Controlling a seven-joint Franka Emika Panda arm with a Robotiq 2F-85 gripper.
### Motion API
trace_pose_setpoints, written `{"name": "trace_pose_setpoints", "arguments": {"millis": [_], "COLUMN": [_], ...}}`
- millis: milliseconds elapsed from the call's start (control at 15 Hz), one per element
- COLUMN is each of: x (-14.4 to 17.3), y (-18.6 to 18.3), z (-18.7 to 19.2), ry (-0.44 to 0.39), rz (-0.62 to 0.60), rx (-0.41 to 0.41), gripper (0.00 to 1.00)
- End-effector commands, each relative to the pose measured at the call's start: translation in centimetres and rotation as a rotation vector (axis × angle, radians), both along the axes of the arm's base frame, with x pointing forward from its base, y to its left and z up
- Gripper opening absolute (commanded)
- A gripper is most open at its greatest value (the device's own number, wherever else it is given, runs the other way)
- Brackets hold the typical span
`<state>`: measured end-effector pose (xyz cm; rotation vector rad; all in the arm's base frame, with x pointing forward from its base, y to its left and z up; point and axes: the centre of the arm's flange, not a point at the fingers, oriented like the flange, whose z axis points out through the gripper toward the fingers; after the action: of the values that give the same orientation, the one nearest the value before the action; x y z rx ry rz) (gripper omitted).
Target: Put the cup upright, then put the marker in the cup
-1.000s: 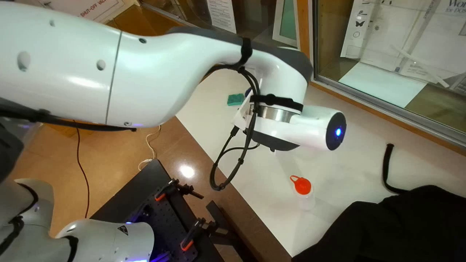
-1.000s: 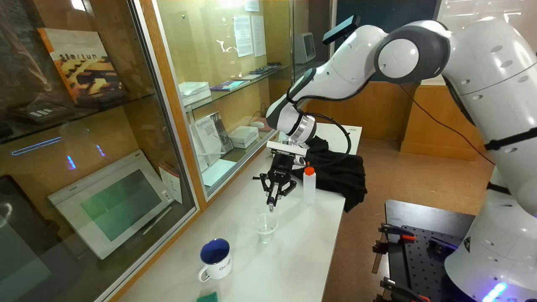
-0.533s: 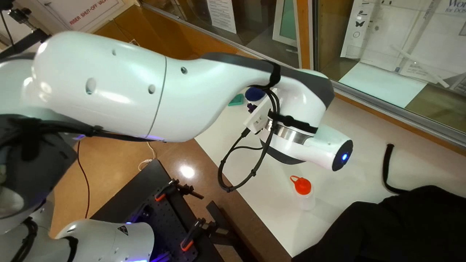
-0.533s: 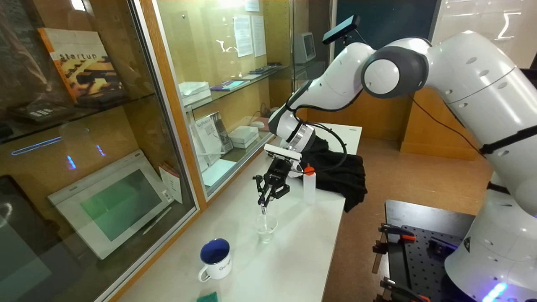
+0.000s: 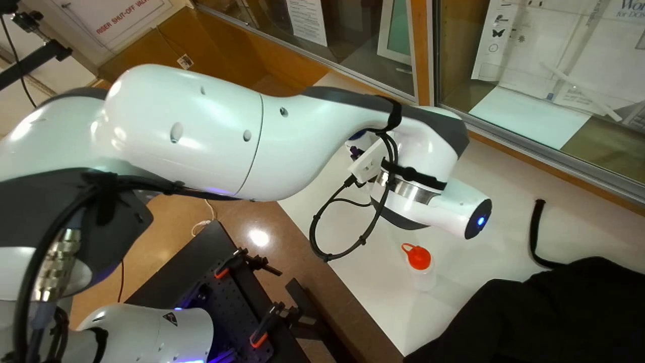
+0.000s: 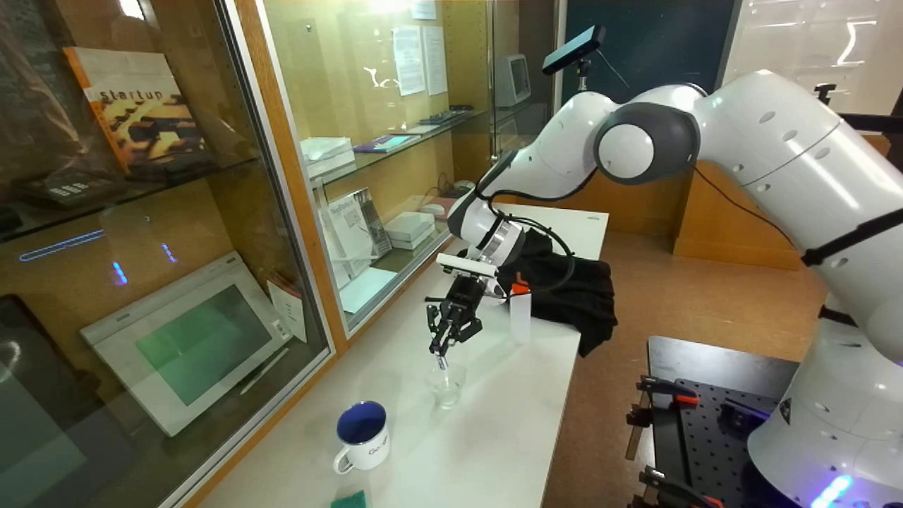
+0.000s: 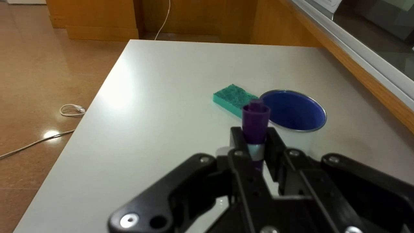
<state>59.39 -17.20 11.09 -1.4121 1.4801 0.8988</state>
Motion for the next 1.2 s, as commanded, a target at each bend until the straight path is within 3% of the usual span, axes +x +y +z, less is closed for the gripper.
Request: {"name": "trace_pose_setpoints", "arguments": {"millis": [0,1133], "x": [1.4,0.4], "y": [0.0,-0.5], "z": [-0.5,-4.8], "ry": [0.057,0.093], "rz": [-0.005,-0.022], "rx": [0.005,-0.029], "gripper": [0.05,0.05]}}
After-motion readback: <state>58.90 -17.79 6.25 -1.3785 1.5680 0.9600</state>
